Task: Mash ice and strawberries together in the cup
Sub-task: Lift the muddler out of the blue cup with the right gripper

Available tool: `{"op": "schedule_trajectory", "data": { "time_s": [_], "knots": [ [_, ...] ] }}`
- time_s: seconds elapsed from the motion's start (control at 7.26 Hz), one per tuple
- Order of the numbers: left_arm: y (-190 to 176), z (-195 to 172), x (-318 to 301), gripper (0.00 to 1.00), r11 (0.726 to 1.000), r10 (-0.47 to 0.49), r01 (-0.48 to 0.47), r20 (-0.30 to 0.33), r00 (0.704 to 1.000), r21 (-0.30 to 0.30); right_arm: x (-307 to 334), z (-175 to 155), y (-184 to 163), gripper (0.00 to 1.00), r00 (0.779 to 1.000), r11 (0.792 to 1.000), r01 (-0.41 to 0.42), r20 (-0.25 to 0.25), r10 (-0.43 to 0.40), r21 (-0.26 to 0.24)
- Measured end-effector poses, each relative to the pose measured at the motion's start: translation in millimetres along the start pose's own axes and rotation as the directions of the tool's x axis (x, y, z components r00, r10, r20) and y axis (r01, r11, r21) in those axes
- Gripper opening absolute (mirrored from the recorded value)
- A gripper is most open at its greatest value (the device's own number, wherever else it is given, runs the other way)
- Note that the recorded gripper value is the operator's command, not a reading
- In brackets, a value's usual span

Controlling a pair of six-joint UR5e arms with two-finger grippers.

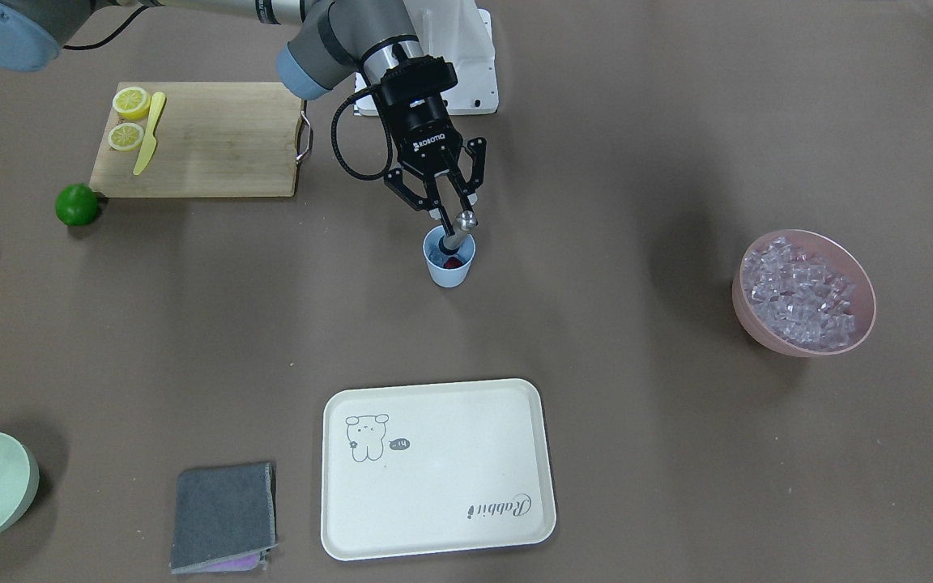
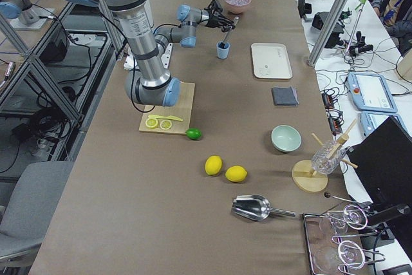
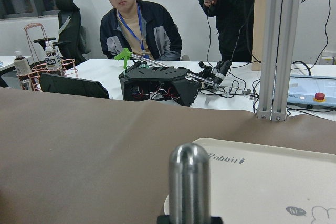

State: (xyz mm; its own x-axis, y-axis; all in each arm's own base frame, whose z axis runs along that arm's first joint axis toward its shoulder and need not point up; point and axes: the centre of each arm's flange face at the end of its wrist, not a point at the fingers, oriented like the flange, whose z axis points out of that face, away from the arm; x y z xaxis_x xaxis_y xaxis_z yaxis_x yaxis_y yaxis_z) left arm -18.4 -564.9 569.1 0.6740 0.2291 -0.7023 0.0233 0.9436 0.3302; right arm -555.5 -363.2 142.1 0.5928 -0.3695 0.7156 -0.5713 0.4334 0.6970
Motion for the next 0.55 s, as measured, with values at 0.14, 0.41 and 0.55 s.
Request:
{"op": "schedule_trajectory", "data": {
  "time_s": [0.14,0.41,0.55],
  "knots": [
    [-3,-2,2,0.98,1.000,0.004,-0.004,-0.001,1.000,0.004,10,-1,-20,0.00,0.999,1.000,-0.012,0.030,0.012,-0.009],
    [-8,-4,5,0.98,1.000,0.010,-0.010,-0.001,1.000,0.011,50,5,-64,0.00,0.995,0.998,-0.025,0.092,0.030,-0.051],
    [-10,-5,7,0.98,1.000,0.013,-0.013,-0.002,1.000,0.014,84,11,-91,0.00,0.991,0.995,-0.030,0.126,0.042,-0.094]
  ]
}}
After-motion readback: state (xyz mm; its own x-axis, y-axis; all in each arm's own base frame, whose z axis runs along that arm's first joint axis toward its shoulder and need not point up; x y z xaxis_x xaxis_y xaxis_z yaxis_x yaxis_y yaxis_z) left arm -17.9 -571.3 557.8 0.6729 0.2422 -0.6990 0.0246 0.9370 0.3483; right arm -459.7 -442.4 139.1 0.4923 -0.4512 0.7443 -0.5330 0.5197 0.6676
